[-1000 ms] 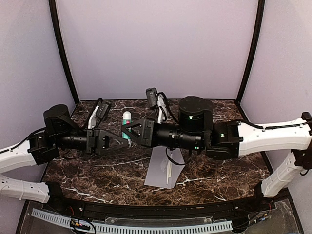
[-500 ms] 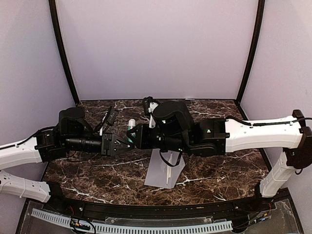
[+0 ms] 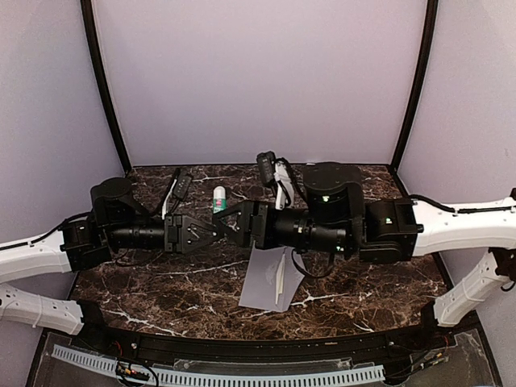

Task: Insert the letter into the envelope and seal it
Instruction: Unscrew the solid glue.

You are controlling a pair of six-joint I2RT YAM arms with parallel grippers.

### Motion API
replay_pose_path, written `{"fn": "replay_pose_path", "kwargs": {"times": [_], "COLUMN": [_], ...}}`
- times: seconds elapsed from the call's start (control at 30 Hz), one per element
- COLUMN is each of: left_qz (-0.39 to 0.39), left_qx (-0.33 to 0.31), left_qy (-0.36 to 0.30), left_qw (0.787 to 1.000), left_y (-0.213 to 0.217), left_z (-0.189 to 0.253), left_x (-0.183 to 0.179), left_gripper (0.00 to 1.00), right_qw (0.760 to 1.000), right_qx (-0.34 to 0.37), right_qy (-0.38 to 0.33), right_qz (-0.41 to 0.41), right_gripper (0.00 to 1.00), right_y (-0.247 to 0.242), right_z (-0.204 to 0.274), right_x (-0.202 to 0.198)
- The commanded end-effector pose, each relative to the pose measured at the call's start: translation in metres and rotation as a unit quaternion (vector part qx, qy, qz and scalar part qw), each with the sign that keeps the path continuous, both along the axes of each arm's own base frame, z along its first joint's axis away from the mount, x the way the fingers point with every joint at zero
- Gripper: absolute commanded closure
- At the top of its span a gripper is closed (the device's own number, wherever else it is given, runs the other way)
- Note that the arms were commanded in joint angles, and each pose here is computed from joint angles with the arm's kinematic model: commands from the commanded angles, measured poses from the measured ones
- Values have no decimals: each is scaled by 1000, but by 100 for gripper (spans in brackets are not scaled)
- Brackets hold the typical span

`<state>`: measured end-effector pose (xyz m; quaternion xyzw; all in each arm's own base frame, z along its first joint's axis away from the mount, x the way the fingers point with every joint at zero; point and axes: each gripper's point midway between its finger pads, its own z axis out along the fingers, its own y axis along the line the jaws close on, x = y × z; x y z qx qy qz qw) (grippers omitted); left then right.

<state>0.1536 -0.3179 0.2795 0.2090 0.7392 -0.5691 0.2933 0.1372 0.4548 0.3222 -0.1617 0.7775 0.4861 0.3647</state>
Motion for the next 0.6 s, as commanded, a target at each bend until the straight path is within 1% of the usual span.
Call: {"fn": "replay_pose_path", "kwargs": {"times": [0.0, 0.1, 0.27, 0.4, 0.57], "left_qz": [-57, -104, -147, -163, -162], "left_qx": [-69, -92, -115, -122, -123], "left_qy": [-25, -37, -58, -61, -62], "left_qw": [996, 990, 981, 977, 977], "left_y": [-1, -2, 0, 2, 4], "left_z": [27, 36, 50, 58, 59], "left_x": [-21, -37, -53, -60, -62], "left_gripper": [100, 100, 100, 100, 100], "right_qw": [995, 987, 975, 968, 964], "right_qx": [77, 109, 153, 173, 170], "right_qy": [-34, -51, -59, -65, -70], "right_qz": [57, 107, 150, 172, 194], "right_gripper": [27, 22, 23, 28, 40], "right_y": [-9, -14, -22, -21, -9], "right_z": [37, 44, 51, 59, 62], "right_x": [-16, -28, -38, -44, -48]}}
